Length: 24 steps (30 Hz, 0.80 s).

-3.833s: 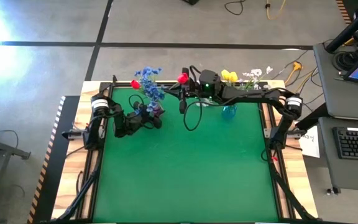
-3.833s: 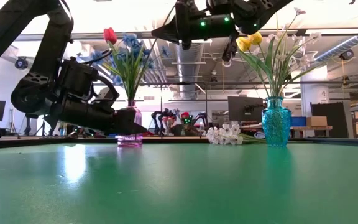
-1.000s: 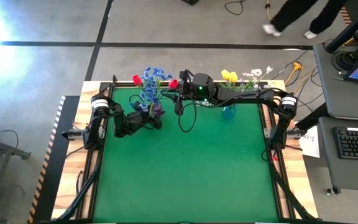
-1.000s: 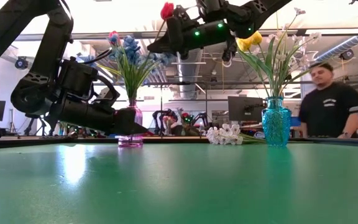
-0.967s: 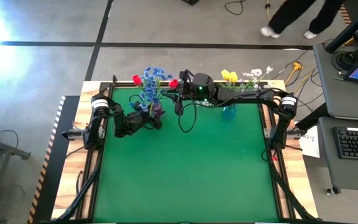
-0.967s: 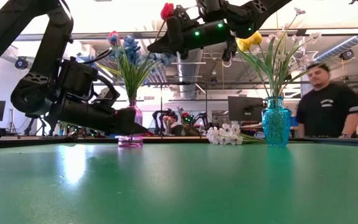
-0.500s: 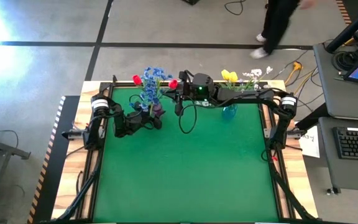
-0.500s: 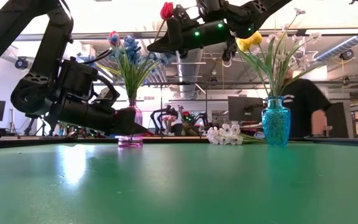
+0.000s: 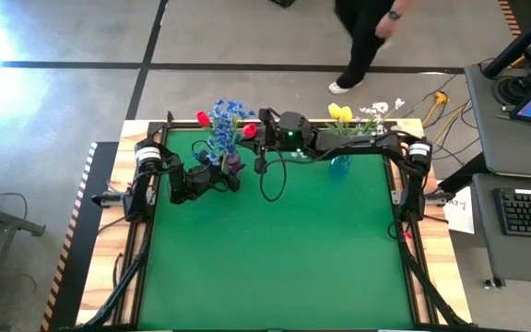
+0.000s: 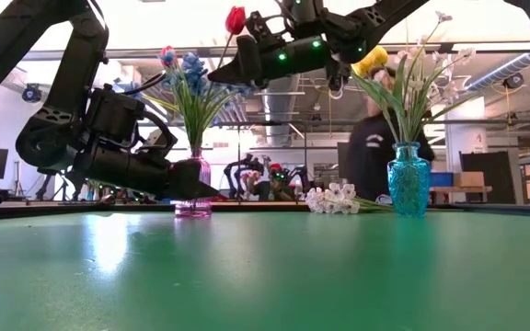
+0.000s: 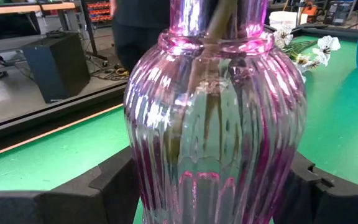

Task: Sort flowers into vase by color
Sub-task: Put the red tulip into the purple vase

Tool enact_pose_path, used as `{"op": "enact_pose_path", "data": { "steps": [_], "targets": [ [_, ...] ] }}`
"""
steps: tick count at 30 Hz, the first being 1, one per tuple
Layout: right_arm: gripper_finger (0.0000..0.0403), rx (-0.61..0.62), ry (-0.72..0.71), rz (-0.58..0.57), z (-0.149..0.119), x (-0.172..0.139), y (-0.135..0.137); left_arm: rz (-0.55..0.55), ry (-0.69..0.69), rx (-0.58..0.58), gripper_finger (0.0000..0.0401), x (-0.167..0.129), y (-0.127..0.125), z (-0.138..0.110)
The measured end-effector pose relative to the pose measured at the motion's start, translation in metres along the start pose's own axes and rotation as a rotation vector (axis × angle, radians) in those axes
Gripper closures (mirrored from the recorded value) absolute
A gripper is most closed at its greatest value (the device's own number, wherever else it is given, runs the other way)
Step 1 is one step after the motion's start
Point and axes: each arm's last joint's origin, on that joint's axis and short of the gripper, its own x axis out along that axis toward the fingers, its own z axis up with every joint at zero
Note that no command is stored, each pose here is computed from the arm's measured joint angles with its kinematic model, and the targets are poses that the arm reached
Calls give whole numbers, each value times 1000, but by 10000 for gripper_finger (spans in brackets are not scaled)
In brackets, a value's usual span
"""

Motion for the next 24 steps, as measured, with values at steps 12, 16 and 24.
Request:
{"op": "enact_pose_path", "data": {
  "steps": [12, 16, 24],
  "targets": [
    [390, 32, 20, 1, -4, 3, 1, 0, 0, 3, 145, 0, 0, 0],
    [389, 34, 26, 3, -4, 2, 1, 0, 0, 4, 145, 0, 0, 0],
    [307, 79, 46, 7, -6, 2, 1, 1, 5, 6, 145, 0, 0, -1]
  ]
}}
